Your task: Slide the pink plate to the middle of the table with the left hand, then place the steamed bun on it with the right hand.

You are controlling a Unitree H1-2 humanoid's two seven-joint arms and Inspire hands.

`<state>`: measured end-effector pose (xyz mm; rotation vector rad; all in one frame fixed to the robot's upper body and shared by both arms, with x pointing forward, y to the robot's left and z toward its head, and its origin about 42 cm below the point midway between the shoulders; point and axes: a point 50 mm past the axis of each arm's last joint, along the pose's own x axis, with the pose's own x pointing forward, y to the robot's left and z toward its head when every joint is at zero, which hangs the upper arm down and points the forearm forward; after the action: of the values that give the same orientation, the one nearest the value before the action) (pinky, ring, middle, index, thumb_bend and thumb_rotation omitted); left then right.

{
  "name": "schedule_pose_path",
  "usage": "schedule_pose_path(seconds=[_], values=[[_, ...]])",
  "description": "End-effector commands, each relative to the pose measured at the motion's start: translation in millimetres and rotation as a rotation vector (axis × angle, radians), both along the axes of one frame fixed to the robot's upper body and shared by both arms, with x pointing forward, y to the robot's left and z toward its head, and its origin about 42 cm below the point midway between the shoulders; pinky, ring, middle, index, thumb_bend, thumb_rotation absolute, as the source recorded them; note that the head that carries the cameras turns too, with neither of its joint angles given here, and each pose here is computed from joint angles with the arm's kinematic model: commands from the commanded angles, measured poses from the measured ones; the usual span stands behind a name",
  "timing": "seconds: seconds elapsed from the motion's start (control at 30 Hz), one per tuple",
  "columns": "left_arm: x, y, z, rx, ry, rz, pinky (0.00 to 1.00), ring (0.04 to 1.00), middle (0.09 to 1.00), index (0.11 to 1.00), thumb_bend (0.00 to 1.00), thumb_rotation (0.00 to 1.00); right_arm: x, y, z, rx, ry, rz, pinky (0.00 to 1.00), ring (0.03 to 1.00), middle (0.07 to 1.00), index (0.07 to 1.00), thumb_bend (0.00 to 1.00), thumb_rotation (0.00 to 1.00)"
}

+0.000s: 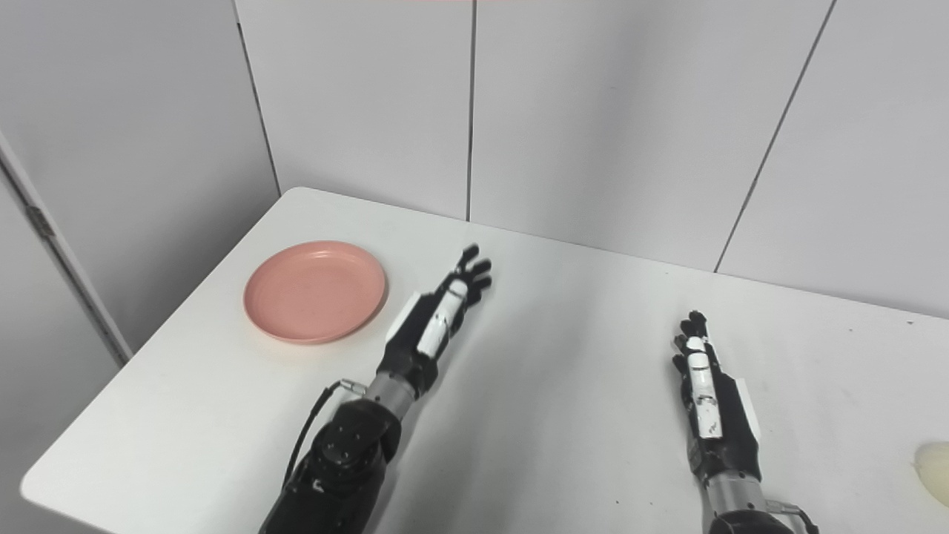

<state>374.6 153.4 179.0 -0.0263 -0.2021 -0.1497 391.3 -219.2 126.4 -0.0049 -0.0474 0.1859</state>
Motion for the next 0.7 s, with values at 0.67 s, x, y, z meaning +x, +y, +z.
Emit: schedule_pose_path(seconds=[0.67], values=[[-27.5,71.2,98.3,-0.110,-0.281,0.194,0.98,0.940,0.947,0.964,0.48,1.00,-14.1,-20.1,-31.1,-0.011,0.113,-0.020,1.00,0.999,0.999,1.000,0.16,1.00]])
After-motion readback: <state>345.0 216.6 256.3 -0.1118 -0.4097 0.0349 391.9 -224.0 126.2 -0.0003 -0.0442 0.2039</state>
